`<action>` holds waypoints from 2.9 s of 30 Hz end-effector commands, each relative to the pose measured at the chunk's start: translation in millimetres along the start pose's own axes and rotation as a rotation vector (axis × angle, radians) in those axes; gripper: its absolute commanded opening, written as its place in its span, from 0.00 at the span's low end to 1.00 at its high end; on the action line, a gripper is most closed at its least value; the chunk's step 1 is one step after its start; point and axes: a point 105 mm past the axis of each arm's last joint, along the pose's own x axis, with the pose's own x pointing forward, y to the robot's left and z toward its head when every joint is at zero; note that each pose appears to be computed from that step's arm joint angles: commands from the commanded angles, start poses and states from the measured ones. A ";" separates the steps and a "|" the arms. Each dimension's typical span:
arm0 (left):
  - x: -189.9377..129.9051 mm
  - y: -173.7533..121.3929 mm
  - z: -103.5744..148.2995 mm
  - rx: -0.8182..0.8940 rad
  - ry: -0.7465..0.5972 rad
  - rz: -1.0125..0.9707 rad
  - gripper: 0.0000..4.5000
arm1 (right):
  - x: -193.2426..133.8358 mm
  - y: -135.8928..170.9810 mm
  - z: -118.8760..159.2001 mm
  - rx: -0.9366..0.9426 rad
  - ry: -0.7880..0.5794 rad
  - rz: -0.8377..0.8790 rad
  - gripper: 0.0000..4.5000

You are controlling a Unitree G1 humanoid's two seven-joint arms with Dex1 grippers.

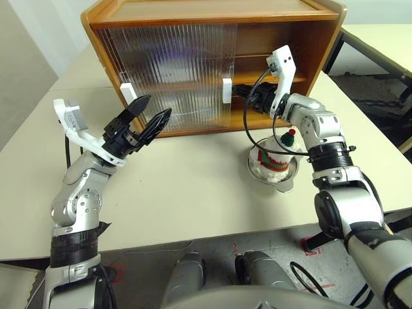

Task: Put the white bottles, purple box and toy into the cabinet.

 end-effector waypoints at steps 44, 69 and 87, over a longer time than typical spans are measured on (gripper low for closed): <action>8.4 -5.0 -3.3 -0.002 0.021 -0.044 1.00 | -171.3 14.1 -46.2 0.155 0.061 0.060 1.00; 7.6 -3.9 -3.0 -0.002 0.019 -0.042 1.00 | -186.6 29.7 -91.8 0.248 0.223 0.073 1.00; 0.4 -0.7 3.9 0.023 0.017 -0.015 1.00 | -157.4 28.8 -100.8 0.215 0.175 0.103 1.00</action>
